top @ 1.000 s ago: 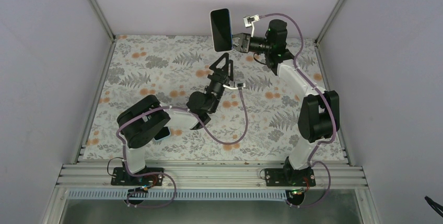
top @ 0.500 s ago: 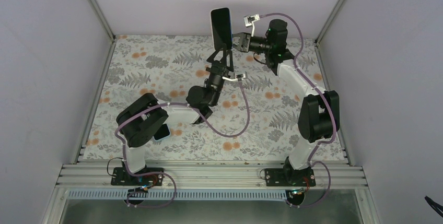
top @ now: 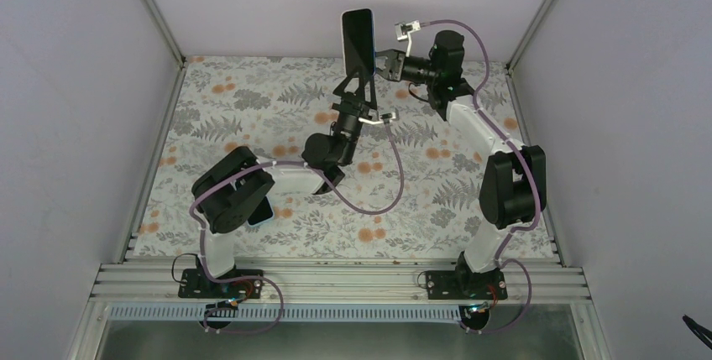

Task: Take the phone out of the phone case
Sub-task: Remove the phone case from the phone.

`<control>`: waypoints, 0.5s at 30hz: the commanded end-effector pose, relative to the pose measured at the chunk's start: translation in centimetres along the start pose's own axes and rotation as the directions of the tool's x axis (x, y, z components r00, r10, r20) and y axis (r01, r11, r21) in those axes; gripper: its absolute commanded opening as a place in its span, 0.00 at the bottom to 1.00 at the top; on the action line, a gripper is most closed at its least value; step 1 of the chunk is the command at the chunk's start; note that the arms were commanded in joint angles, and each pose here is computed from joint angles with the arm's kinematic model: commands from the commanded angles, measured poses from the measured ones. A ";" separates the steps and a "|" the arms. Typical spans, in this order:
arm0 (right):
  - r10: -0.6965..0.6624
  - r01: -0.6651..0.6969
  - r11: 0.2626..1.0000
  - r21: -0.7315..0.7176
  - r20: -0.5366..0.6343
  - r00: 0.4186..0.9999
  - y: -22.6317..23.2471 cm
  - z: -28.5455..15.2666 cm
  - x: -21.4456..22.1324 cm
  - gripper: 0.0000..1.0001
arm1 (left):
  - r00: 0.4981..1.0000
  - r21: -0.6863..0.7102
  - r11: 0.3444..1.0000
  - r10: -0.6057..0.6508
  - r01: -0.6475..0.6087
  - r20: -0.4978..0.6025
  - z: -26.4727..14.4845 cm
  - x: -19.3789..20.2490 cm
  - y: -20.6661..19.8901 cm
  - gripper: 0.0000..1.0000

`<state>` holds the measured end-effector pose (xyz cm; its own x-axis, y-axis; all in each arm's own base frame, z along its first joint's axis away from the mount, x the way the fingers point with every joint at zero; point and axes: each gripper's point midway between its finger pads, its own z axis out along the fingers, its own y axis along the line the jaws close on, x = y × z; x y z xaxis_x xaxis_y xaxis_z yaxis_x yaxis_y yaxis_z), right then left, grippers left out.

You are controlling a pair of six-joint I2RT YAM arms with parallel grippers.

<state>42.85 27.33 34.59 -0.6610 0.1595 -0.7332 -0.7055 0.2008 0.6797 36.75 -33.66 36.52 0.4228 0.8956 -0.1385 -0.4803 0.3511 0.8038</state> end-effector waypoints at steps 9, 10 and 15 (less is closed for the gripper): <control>-0.071 0.068 0.988 -0.140 -0.018 0.997 4.7 -0.1 -0.3 0.03 | 0.990 -0.263 0.960 -0.119 0.095 -0.075 0.3 2.4 4.9 0.66; -0.076 0.071 0.986 -0.148 -0.024 0.997 5.0 0.0 -0.1 0.03 | 0.990 -0.263 0.960 -0.122 0.099 -0.076 0.3 2.5 4.9 0.63; -0.093 0.085 0.982 -0.170 -0.042 0.995 6.2 0.0 0.4 0.03 | 0.987 -0.253 0.961 -0.138 0.114 -0.079 0.6 2.8 4.7 0.61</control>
<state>42.66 27.47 35.07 -0.6666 0.1734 -0.7249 -0.7031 0.1767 0.6888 37.92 -34.11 36.11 0.4064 0.9022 -0.1448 -0.4847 0.3472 0.8028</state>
